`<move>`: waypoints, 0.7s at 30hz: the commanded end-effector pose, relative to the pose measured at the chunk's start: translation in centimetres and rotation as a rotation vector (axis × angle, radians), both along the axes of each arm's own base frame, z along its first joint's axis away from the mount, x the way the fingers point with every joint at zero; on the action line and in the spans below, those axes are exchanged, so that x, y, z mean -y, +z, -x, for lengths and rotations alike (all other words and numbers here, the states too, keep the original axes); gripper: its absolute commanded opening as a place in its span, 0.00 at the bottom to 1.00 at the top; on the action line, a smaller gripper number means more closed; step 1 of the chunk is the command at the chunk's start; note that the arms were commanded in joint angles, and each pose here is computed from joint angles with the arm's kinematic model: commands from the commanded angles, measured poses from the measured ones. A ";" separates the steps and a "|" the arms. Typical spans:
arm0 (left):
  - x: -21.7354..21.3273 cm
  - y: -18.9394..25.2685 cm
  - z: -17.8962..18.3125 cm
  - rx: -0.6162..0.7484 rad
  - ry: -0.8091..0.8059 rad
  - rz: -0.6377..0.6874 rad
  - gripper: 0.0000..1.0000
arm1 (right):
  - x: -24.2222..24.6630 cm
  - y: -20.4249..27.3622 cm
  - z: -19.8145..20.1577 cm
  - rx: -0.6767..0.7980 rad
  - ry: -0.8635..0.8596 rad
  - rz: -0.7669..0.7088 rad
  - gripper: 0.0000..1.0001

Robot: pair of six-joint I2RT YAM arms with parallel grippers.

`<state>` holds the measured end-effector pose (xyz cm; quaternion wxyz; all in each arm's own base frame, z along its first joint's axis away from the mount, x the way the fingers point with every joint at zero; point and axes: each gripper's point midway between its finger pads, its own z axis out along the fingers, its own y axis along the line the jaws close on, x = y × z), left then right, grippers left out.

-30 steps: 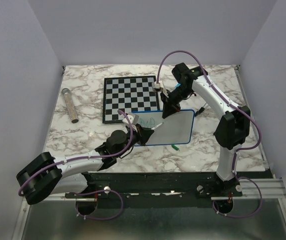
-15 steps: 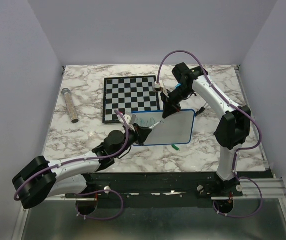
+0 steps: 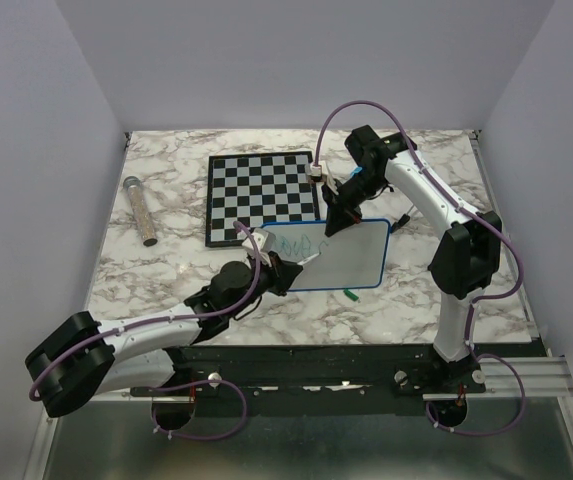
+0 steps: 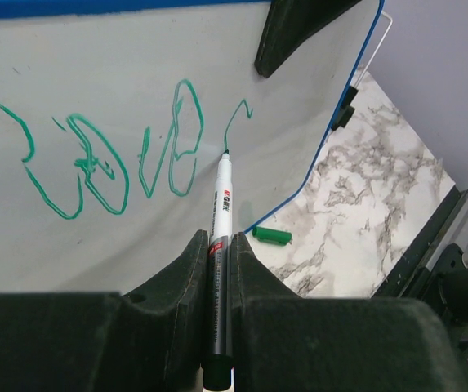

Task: Write a sentence on the whiteboard

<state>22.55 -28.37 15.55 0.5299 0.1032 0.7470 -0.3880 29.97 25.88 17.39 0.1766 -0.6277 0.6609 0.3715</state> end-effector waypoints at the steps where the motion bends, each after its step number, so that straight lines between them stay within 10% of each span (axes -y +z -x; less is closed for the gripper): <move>1: 0.5 -0.8 -0.1 -0.023 -0.021 -0.015 0.00 | 0.2 -0.8 1.3 -0.081 0.012 0.009 0.01; 21: 1.0 2.5 -2.6 0.046 0.005 0.058 0.00 | 0.3 -0.9 1.2 -0.085 0.013 0.011 0.01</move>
